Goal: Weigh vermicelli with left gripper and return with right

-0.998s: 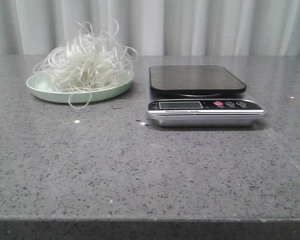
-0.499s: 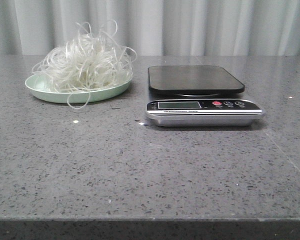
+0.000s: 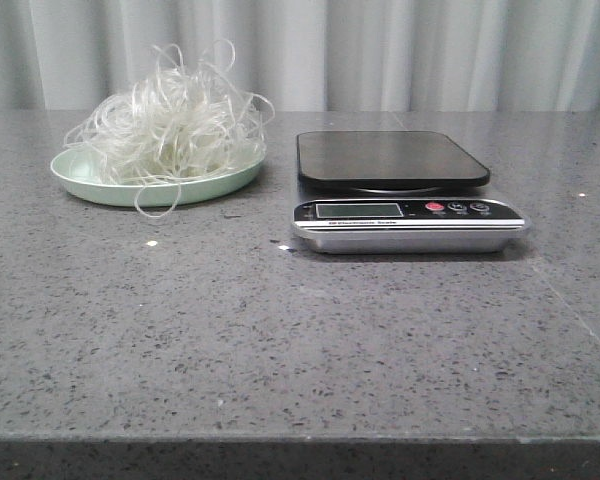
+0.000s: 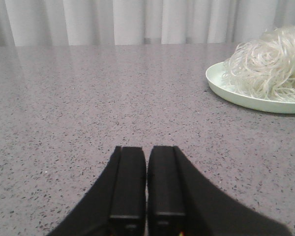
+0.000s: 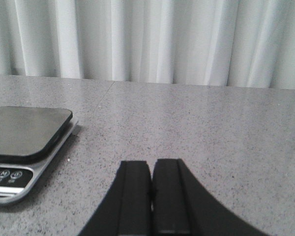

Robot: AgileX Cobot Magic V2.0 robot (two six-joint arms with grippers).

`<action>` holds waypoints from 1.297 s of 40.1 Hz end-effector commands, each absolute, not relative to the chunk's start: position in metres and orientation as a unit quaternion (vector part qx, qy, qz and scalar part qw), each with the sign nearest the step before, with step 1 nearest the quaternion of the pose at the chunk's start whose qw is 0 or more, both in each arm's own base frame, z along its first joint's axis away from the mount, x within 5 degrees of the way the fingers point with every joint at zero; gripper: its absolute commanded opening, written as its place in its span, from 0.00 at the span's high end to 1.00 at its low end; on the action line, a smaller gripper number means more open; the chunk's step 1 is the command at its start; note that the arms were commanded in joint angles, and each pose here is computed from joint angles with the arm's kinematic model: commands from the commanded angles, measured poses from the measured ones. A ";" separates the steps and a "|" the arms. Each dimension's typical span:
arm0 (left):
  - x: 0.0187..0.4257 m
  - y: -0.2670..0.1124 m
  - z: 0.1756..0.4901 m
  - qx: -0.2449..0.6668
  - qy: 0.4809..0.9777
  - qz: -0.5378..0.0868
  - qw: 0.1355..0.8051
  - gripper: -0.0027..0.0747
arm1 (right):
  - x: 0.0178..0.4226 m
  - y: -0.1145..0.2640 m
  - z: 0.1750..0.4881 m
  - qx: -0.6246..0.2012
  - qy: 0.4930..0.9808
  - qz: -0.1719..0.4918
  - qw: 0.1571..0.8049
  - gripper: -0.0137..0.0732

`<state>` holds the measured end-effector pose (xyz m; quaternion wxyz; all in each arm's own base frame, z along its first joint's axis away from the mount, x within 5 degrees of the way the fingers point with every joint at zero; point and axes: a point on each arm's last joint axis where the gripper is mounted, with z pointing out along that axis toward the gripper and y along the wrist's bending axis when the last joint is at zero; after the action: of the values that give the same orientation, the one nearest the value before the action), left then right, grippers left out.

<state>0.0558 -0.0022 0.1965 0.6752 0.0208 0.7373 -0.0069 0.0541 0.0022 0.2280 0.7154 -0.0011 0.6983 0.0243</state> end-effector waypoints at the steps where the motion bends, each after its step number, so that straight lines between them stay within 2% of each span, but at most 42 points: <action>1: 0.055 -0.002 0.202 0.014 0.709 -0.012 0.705 0.79 | 0.050 0.001 0.229 0.000 0.659 0.017 0.752 0.67; 8: 0.055 -0.002 0.202 0.014 0.709 -0.012 0.705 0.79 | 0.056 0.001 0.206 0.010 0.681 0.026 0.732 0.67; 52: 0.055 -0.002 0.202 0.014 0.709 -0.012 0.705 0.79 | 0.055 -0.003 0.206 0.042 0.682 0.008 0.730 0.67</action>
<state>0.0558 -0.0022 0.1963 0.6747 0.0208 0.7378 -0.0069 0.0567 -0.0017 0.1952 0.6959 0.0379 0.7171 0.0119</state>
